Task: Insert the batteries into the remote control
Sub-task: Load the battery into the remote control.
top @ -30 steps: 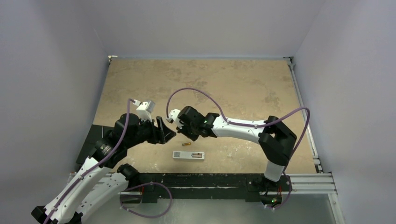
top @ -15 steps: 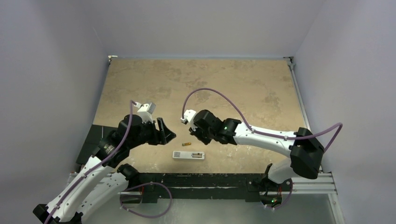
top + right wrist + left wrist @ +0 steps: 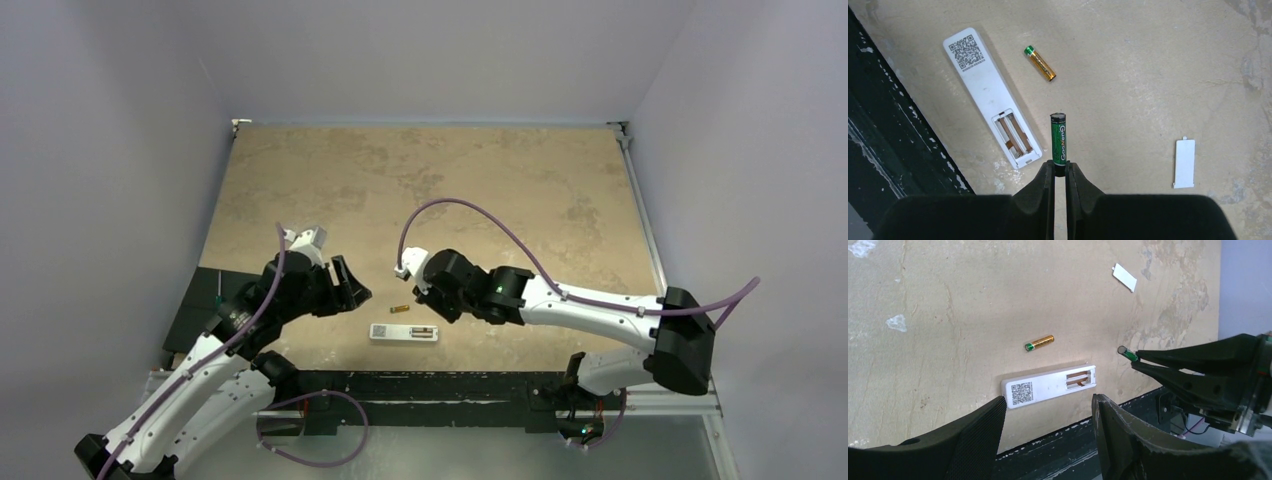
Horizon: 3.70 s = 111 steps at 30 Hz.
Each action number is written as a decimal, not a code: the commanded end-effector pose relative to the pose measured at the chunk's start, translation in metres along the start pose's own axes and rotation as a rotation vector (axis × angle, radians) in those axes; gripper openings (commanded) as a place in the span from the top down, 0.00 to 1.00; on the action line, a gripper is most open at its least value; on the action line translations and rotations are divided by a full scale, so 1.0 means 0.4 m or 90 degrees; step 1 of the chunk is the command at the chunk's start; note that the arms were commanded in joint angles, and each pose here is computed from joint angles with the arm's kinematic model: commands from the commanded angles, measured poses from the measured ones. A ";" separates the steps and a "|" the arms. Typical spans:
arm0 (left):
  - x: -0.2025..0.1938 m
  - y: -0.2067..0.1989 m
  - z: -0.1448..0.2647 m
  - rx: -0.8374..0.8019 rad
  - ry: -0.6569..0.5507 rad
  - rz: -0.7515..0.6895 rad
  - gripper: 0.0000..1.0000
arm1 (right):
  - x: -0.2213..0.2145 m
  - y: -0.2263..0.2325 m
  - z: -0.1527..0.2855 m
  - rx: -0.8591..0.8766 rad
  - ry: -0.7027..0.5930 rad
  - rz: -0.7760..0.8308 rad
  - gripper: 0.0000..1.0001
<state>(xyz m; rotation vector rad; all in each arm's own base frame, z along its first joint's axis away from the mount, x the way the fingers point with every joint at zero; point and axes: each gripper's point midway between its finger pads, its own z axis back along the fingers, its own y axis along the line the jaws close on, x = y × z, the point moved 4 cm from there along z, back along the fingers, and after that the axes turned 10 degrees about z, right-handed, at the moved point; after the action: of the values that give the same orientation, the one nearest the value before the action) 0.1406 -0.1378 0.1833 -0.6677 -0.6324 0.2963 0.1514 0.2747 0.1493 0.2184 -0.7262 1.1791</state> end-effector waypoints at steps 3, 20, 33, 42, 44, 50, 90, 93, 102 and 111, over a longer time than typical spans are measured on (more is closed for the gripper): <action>-0.013 0.046 -0.021 0.053 -0.017 0.061 0.37 | -0.024 0.002 0.008 -0.012 0.039 0.057 1.00; -0.037 0.070 -0.086 0.100 0.027 0.078 0.38 | -0.038 0.047 -0.001 0.038 0.106 0.146 1.00; -0.088 0.091 -0.133 0.116 0.106 0.085 0.39 | 0.003 0.053 0.011 0.064 0.114 0.155 1.00; -0.103 0.103 -0.154 0.136 0.137 0.078 0.40 | -0.006 0.076 -0.018 0.103 0.136 0.159 1.00; -0.106 0.109 -0.154 0.141 0.140 0.075 0.40 | -0.010 0.079 -0.024 0.106 0.140 0.159 1.00; -0.117 0.119 -0.158 0.144 0.148 0.077 0.41 | -0.014 0.082 -0.044 0.105 0.159 0.158 1.00; -0.120 0.121 -0.163 0.144 0.154 0.072 0.40 | -0.044 0.110 -0.111 0.142 0.208 0.167 0.98; -0.119 0.121 -0.163 0.146 0.153 0.072 0.40 | -0.041 0.108 -0.113 0.137 0.208 0.165 0.98; -0.119 0.122 -0.162 0.145 0.152 0.073 0.40 | -0.041 0.105 -0.118 0.130 0.212 0.162 0.95; -0.119 0.120 -0.161 0.143 0.152 0.073 0.40 | -0.038 0.103 -0.119 0.124 0.211 0.157 0.88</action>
<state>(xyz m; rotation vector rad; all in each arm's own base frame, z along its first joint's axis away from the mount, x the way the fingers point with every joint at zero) 0.1402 -0.1515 0.0909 -0.4930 -0.3143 0.4014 0.1256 0.2902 0.0851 0.0748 -0.3046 1.4837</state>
